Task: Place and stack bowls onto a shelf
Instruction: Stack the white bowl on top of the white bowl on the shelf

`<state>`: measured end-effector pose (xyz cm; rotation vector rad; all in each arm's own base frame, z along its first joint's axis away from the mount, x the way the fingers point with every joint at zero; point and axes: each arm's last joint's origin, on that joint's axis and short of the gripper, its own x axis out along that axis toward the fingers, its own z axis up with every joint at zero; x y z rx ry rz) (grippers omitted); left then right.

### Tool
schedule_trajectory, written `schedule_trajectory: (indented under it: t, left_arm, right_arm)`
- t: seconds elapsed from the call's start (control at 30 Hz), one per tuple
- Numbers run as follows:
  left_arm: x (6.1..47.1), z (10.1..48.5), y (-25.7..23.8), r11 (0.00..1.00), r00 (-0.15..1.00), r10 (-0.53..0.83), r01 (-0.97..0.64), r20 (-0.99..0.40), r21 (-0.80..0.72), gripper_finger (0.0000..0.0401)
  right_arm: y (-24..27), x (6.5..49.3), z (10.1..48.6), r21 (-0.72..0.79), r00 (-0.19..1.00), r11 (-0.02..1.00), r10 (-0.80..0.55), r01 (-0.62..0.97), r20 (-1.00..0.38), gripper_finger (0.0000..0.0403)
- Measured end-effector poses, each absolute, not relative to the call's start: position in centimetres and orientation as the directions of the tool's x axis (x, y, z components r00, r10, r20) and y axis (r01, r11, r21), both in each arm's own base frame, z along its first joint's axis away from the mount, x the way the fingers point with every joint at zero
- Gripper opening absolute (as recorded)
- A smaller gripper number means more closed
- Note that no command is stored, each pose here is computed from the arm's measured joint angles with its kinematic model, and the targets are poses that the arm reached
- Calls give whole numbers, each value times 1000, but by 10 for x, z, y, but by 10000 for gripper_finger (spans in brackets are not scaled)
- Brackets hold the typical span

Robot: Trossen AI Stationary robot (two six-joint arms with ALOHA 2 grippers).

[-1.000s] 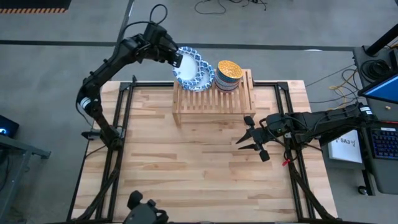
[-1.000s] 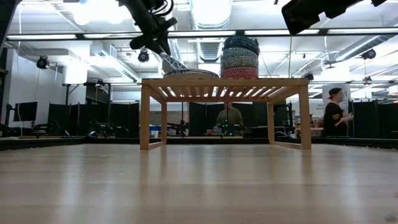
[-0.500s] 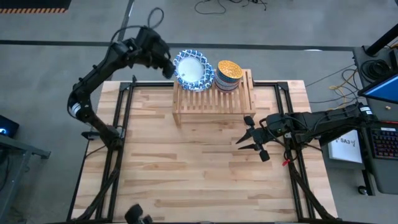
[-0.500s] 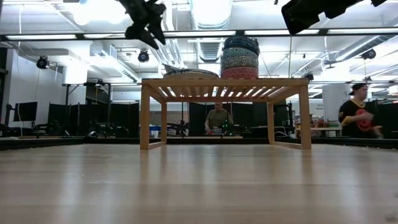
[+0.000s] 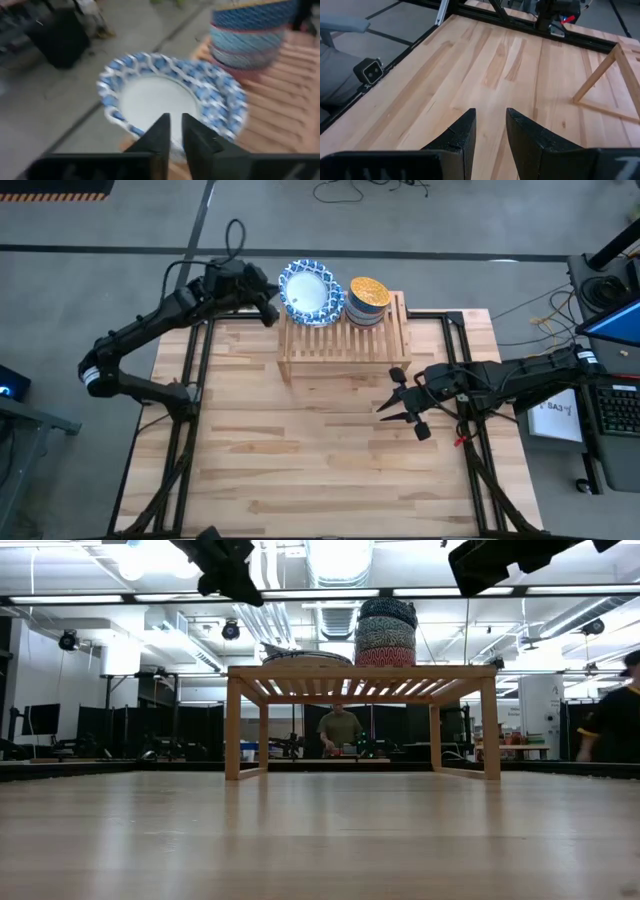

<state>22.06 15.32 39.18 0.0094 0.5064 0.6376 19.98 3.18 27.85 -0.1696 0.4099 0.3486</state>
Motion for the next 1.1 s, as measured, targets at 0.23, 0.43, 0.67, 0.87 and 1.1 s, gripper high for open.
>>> schedule_trajectory:
  t: [0.23, 0.43, 0.67, 0.87, 1.1]
  left_arm:
    - [223, 361, 186, 743, 670, 661, -648, -337, 168, 9]
    - [235, 339, 207, 758, 670, 635, -636, -385, 142, 1]
    - [248, 333, 219, 753, 636, 605, -653, -479, 84, 0]
    - [251, 330, 221, 736, 600, 572, -677, -558, 27, 0]
    - [248, 335, 218, 725, 574, 547, -689, -609, 2, 0]
  right_arm:
    - [32, 205, 275, -88, 856, 927, 295, -364, -425, 98]
    - [33, 205, 275, -88, 855, 928, 295, -363, -427, 98]
    - [32, 205, 275, -91, 856, 928, 293, -363, -426, 98]
    - [32, 205, 275, -93, 857, 928, 291, -361, -426, 98]
    - [32, 205, 275, -94, 857, 928, 289, -360, -427, 98]
